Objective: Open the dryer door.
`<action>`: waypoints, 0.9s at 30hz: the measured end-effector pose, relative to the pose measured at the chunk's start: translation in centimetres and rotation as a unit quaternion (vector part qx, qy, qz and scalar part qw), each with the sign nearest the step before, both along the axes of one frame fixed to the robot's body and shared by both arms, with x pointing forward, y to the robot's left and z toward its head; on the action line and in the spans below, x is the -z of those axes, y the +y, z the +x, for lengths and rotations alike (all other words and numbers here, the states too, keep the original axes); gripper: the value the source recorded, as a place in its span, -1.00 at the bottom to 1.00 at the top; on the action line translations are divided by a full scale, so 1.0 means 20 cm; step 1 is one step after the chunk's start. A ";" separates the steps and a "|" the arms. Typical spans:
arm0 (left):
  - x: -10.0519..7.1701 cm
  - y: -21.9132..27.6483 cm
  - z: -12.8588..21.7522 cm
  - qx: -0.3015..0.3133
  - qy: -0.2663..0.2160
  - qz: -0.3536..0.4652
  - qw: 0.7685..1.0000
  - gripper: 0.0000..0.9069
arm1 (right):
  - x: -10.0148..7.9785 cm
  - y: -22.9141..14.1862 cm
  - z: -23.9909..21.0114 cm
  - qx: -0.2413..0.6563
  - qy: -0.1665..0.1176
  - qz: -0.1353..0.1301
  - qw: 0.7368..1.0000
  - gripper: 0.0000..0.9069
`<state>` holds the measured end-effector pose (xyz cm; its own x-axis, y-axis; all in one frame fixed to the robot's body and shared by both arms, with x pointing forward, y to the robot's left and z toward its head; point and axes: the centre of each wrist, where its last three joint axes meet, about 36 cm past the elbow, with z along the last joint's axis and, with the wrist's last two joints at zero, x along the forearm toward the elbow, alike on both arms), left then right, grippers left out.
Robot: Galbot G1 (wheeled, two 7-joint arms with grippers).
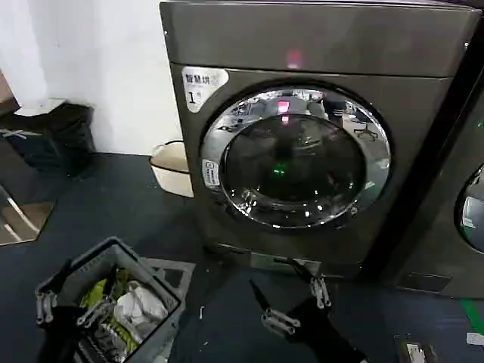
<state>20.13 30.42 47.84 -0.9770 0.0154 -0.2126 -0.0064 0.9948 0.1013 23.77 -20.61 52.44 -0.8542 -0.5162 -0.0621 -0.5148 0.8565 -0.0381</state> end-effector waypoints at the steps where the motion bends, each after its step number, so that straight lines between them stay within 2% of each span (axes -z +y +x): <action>1: 0.00 0.00 0.00 0.000 0.001 0.000 1.000 1.00 | 0.00 -0.01 0.01 -0.001 0.002 0.001 1.000 1.00; 4: -0.01 0.00 0.00 0.000 0.004 -0.001 1.000 1.00 | 0.00 -0.04 0.05 -0.012 0.008 0.007 1.000 1.00; 11: 0.00 -0.01 0.01 0.021 0.002 -0.023 1.000 1.00 | -0.02 -0.19 0.31 -0.057 -0.016 0.013 0.998 1.00; 15: 0.01 -0.01 0.00 0.026 0.007 -0.020 0.999 1.00 | -0.02 -0.26 0.52 -0.076 -0.001 0.021 0.997 1.00; 19: 0.00 0.00 0.00 0.031 0.012 -0.013 0.999 1.00 | -0.01 -0.29 0.72 -0.103 0.010 0.014 0.995 1.00; 27: 0.00 0.01 0.01 0.038 0.015 -0.006 0.999 1.00 | -0.04 -0.23 1.09 -0.142 0.002 -0.010 0.990 1.00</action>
<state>20.25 30.67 47.85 -0.9790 0.0885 -0.1838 0.0730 0.9933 0.0894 45.59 -25.26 53.24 -0.6750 -0.7364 -0.0459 -0.7346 0.6766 -0.0505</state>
